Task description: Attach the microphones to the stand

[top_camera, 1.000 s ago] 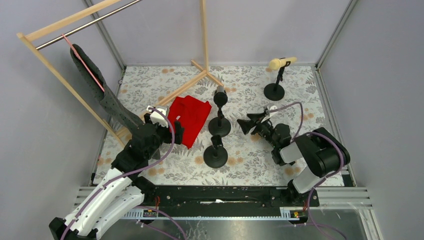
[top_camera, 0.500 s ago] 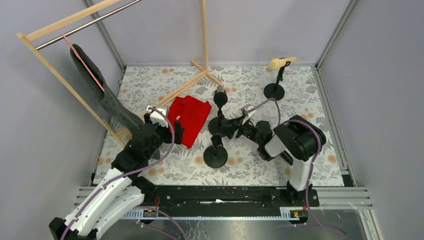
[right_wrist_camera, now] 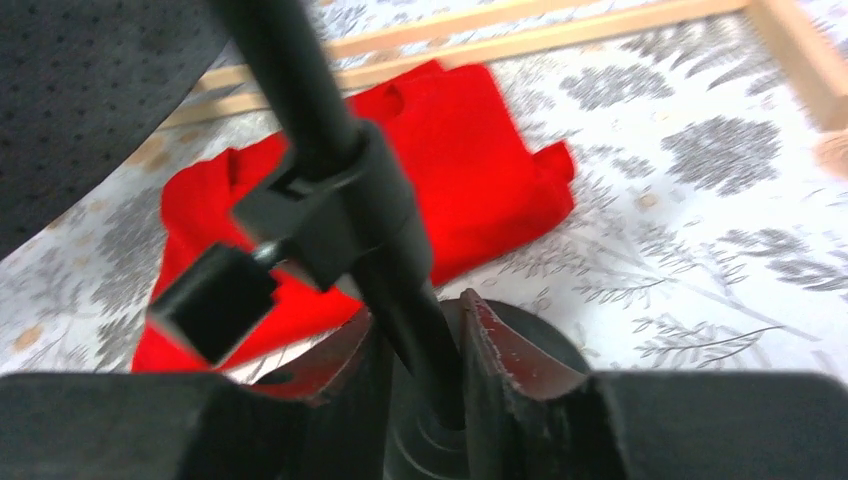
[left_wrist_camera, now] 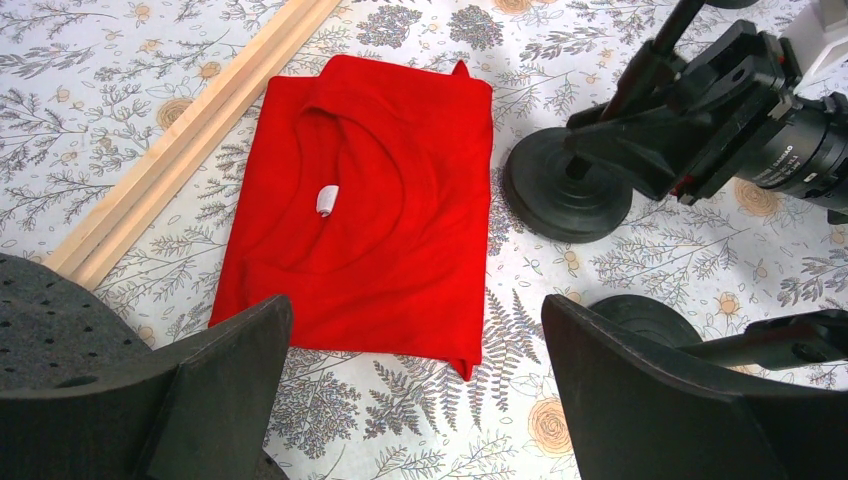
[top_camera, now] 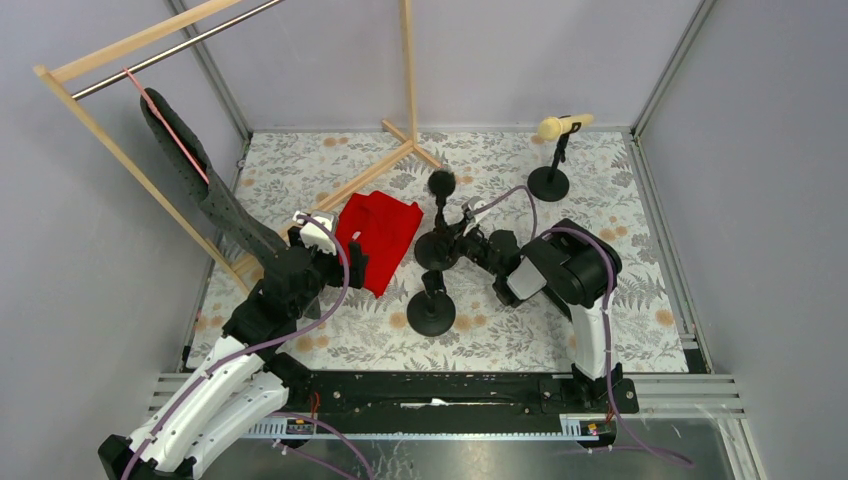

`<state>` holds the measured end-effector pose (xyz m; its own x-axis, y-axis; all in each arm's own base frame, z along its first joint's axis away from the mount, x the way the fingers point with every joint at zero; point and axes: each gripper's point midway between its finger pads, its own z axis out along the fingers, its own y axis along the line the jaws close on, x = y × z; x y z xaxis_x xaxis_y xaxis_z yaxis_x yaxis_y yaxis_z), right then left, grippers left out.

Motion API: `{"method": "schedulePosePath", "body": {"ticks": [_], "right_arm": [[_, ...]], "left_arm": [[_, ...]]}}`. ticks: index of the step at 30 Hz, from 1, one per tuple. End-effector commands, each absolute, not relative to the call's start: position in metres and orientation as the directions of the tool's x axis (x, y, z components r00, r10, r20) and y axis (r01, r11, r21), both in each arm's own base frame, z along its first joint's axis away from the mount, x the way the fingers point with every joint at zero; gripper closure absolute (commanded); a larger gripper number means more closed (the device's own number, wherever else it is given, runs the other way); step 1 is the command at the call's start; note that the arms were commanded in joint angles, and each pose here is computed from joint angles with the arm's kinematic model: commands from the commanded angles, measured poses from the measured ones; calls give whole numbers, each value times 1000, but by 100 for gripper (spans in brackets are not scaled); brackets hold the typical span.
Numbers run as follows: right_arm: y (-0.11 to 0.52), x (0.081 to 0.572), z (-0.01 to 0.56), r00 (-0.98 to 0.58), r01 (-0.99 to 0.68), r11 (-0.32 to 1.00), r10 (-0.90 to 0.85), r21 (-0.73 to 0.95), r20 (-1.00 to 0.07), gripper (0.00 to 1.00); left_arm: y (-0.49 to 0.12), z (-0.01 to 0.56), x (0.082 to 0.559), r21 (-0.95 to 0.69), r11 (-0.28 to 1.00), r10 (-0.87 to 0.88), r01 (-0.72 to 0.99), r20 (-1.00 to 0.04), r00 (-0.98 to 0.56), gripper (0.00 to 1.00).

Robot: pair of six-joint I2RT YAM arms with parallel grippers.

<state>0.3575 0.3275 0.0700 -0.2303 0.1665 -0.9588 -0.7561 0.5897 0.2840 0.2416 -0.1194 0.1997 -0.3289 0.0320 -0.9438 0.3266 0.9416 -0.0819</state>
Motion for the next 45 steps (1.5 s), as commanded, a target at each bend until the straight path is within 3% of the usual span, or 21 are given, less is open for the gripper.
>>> {"method": "schedulePosePath", "body": {"ticks": [1,5,9,13,18,25,30,32,35,45], "right_arm": [[317,383,124,-26,-709,667,301,230,-953,74],[303,393,130,41,-651,738,271,180,-962,93],[284,404,132,117,-564,821,190,92,-975,99],[268,414,134,189,-482,875,54,-45,-980,100],[217,446,134,201,-249,955,-110,-159,-973,100],[139,482,128,155,-119,989,-66,-85,-986,100],[116,495,128,151,-103,995,9,-7,-989,100],[116,498,126,145,-105,994,-4,-19,-989,90],[119,495,127,155,-126,992,-1,-20,-988,66],[141,453,154,209,-301,952,127,59,-970,31]], "left_arm": [[-119,212,248,-82,944,12,319,-960,-281,1],[-120,211,248,-83,942,13,325,-959,-284,1],[-119,212,247,-81,943,14,324,-960,-280,1],[-119,212,247,-82,943,12,324,-960,-279,1],[-120,212,247,-83,942,12,326,-960,-281,1],[-121,211,247,-83,941,15,329,-959,-284,1],[-120,210,248,-82,942,16,327,-958,-285,1],[-120,211,248,-82,942,14,325,-959,-283,1],[-120,211,248,-81,943,15,323,-959,-283,1],[-122,211,247,-84,939,17,334,-958,-287,1]]}}
